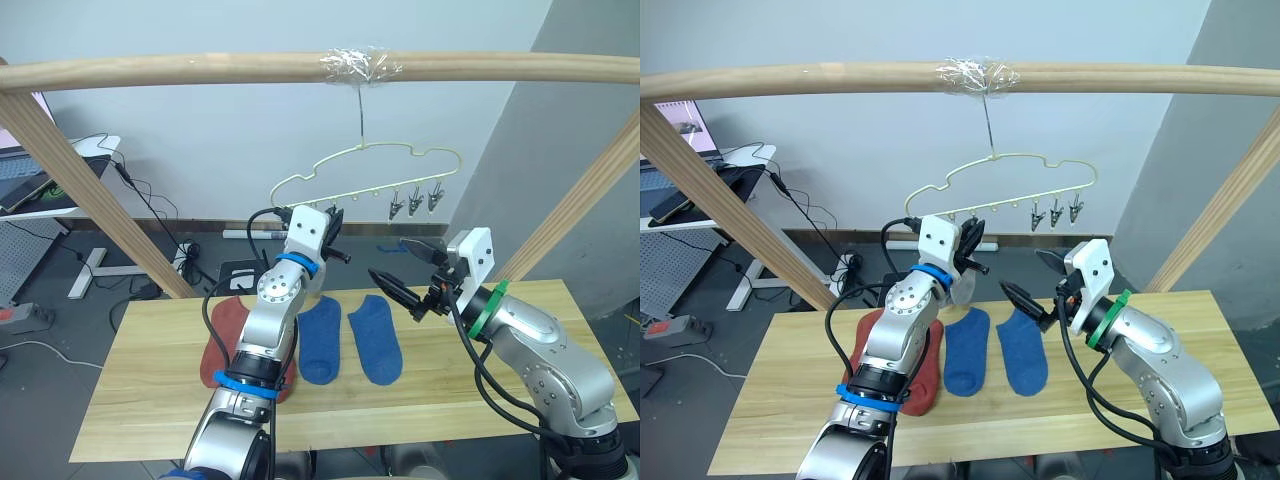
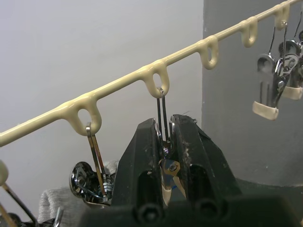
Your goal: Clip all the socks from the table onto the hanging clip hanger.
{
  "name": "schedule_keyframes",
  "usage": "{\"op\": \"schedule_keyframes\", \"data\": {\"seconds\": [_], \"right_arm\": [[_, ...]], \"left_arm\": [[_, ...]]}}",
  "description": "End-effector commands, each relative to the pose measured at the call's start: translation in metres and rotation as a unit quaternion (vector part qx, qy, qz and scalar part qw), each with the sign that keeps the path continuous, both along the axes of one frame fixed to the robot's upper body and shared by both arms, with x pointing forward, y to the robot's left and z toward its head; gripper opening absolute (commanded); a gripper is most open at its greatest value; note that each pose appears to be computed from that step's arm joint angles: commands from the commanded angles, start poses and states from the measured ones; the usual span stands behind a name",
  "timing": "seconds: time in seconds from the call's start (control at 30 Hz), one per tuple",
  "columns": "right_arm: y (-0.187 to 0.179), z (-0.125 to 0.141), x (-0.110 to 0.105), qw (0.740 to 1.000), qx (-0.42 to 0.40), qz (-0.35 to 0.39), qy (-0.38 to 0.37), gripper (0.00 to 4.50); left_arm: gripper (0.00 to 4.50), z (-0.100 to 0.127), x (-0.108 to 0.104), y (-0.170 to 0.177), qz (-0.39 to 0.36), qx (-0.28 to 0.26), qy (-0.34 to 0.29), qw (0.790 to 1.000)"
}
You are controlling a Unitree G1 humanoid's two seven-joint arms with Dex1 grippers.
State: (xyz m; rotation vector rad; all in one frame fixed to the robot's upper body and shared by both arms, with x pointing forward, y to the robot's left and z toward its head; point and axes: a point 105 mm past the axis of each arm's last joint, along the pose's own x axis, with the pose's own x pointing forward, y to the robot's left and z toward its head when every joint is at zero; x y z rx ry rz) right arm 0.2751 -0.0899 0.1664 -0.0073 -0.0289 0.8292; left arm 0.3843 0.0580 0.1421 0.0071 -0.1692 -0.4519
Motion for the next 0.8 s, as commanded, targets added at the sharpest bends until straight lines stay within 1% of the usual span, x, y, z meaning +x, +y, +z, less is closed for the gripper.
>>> {"op": "schedule_keyframes", "data": {"seconds": [0.03,0.2,0.33,0.47,0.57,0.67,0.73,0.8], "right_arm": [[0.005,0.012,-0.006,0.999,0.010,0.012,-0.028,4.50],[0.006,0.008,-0.005,1.000,0.012,0.008,-0.019,4.50],[0.006,-0.004,-0.002,1.000,-0.008,-0.002,-0.006,4.50],[0.008,-0.008,0.001,1.000,-0.019,-0.006,-0.005,4.50],[0.003,-0.020,0.009,0.998,-0.056,-0.030,0.005,4.50],[-0.002,-0.046,0.023,0.992,-0.105,-0.065,0.030,4.50],[-0.002,-0.060,0.033,0.989,-0.113,-0.088,0.046,4.50],[0.012,-0.082,0.039,0.984,-0.152,-0.068,0.059,4.50]], "left_arm": [[0.17,0.018,-0.001,-0.001,-0.003,-0.010,-0.032,0.999],[0.17,0.018,-0.001,-0.001,-0.006,-0.010,-0.030,0.999],[0.17,0.018,0.000,0.002,-0.008,-0.004,-0.028,1.000],[0.17,0.018,0.000,0.001,-0.011,0.001,-0.024,1.000],[0.17,0.020,-0.003,-0.004,-0.039,-0.038,0.004,0.999],[0.17,0.023,-0.010,-0.009,-0.092,-0.089,0.058,0.990],[0.17,0.025,-0.015,-0.008,-0.125,-0.101,0.085,0.983],[0.17,0.028,-0.020,-0.001,-0.158,-0.118,0.119,0.973]]}}
